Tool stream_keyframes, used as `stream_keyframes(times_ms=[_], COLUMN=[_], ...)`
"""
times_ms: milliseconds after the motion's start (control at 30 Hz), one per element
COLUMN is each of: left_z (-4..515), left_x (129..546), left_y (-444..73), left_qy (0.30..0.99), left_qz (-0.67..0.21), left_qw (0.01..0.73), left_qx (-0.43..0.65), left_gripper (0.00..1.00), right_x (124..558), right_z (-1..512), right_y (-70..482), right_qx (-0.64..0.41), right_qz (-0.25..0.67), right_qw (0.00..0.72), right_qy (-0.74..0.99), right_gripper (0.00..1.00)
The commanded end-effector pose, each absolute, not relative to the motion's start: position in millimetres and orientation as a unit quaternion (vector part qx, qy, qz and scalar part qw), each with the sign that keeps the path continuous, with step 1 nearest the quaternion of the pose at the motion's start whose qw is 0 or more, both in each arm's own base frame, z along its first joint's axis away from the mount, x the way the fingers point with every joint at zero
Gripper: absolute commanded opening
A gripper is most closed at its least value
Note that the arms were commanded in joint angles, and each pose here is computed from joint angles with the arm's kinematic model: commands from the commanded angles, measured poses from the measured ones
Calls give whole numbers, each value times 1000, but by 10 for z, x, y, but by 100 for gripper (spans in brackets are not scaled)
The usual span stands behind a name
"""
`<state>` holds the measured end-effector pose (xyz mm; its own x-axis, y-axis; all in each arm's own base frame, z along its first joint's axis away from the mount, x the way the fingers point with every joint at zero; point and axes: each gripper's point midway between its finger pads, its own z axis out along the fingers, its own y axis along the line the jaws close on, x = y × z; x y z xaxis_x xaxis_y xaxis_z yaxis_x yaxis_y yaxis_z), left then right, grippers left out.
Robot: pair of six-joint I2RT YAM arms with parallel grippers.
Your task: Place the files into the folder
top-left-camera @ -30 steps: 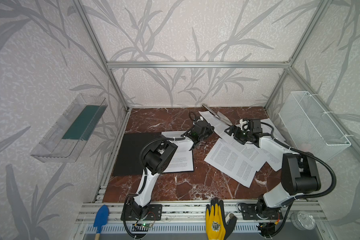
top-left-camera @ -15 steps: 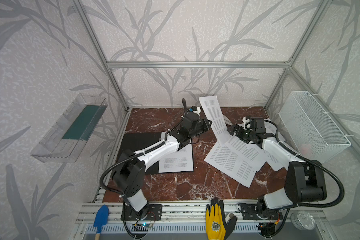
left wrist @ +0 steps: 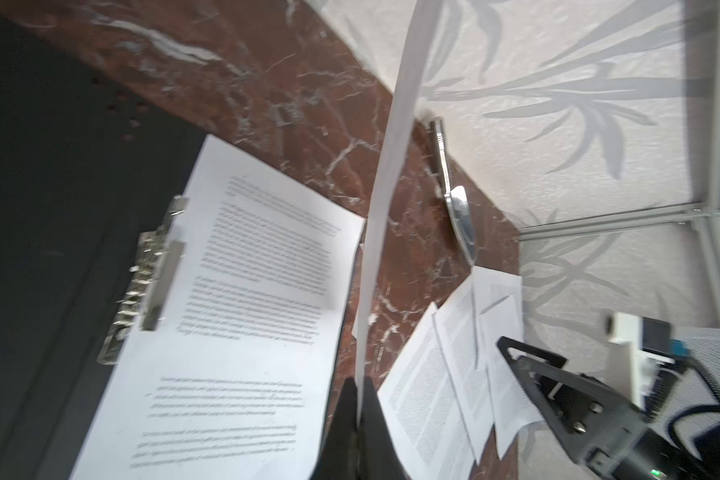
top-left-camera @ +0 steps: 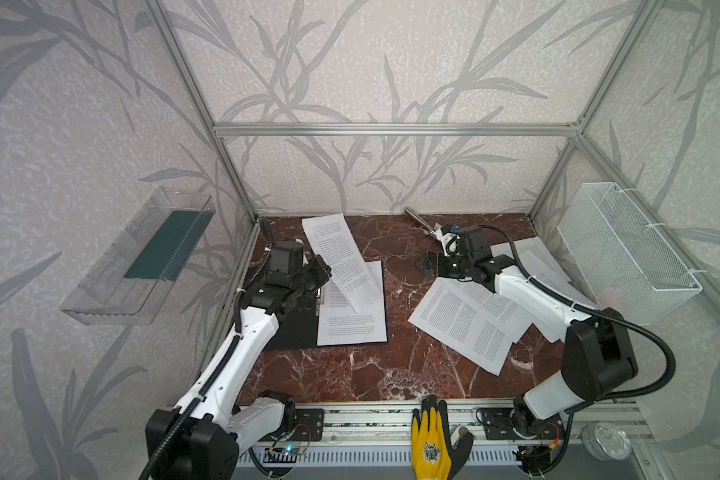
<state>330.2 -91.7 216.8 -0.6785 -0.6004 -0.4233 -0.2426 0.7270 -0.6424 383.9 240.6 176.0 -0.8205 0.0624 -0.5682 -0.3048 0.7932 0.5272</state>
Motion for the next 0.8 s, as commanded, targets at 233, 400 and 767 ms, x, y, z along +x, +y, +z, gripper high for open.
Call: stream_keyframes(times_ms=[233, 400, 767], left_z=[1229, 948, 688], left_x=[2908, 2930, 2901], left_y=[-89, 83, 304], left_qy=[950, 954, 946], left_qz=[-110, -61, -29], left_qw=[102, 77, 55], left_qx=[-274, -283, -318], left_gripper=[0, 0, 0], right_x=[3814, 3809, 3803], right_z=[1517, 1306, 889], right_y=[3554, 3927, 4500], right_qx=[-169, -206, -282], right_qz=[344, 350, 351], right_qw=[231, 197, 151], right_qy=[894, 892, 880], right_gripper=[99, 99, 99])
